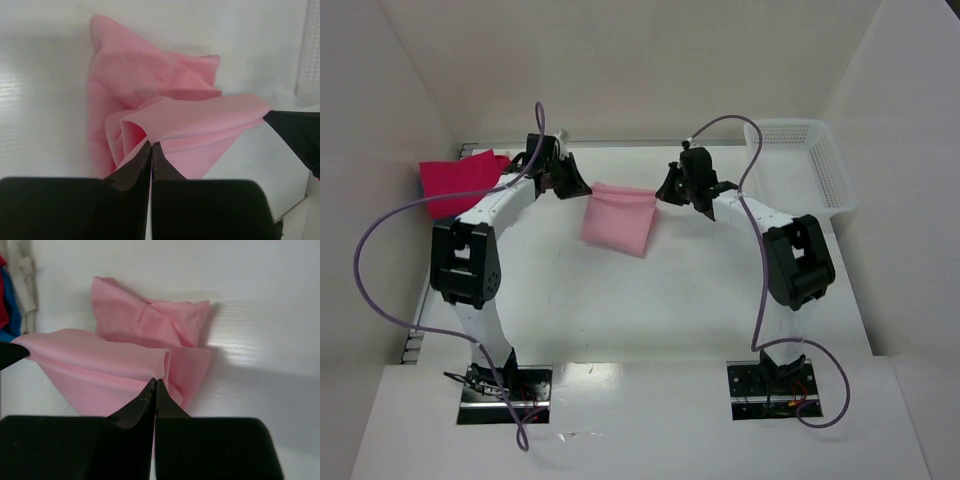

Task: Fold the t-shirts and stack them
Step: Fold the long partially folded tshirt into a neat square, then smooth out wrinkles on the folded tshirt

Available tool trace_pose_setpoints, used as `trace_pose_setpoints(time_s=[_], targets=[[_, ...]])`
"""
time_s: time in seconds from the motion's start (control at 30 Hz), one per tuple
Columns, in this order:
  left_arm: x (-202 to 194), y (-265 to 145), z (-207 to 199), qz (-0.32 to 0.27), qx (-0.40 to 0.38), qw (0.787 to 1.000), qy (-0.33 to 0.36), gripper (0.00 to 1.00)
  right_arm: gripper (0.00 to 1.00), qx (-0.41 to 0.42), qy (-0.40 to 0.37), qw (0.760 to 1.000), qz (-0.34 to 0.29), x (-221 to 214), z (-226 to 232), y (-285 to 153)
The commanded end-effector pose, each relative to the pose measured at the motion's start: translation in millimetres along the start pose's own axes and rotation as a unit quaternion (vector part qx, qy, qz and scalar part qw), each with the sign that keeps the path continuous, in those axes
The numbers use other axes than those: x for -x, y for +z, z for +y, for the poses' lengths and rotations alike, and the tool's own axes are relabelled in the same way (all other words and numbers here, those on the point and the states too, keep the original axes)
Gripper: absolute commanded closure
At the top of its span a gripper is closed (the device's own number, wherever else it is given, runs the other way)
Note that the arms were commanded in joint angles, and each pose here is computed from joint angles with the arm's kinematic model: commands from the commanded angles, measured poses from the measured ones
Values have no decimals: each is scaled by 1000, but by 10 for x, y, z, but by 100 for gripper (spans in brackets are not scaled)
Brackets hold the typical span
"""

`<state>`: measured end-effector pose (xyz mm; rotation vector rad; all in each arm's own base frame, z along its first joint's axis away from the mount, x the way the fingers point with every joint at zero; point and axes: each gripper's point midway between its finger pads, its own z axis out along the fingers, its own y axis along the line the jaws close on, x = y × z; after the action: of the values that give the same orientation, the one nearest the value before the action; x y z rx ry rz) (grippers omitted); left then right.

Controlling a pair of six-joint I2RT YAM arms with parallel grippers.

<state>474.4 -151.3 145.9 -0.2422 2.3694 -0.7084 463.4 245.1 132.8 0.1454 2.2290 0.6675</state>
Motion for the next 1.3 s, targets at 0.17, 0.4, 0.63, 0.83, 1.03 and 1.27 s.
trace_pose_setpoints(time_s=[0.17, 0.4, 0.63, 0.83, 1.03, 1.27], targets=[[515, 473, 377, -24, 13, 1000, -7, 100, 100, -34, 2, 999, -20, 282, -349, 523], [737, 723, 506, -29, 20, 999, -1, 67, 100, -46, -5, 999, -13, 337, -443, 789], [1019, 653, 411, -62, 12, 998, 31, 22, 84, -70, 4, 997, -12, 355, -649, 806], [1017, 316, 135, -65, -13, 996, 62, 19, 28, -56, 4, 998, -33, 599, -489, 515], [886, 115, -263, -75, -71, 989, 104, 31, 70, 13, -8, 996, -85, 972, -17, -45], [781, 279, -545, -57, -162, 981, 88, 93, 99, 113, -7, 993, -44, 679, 397, -70]])
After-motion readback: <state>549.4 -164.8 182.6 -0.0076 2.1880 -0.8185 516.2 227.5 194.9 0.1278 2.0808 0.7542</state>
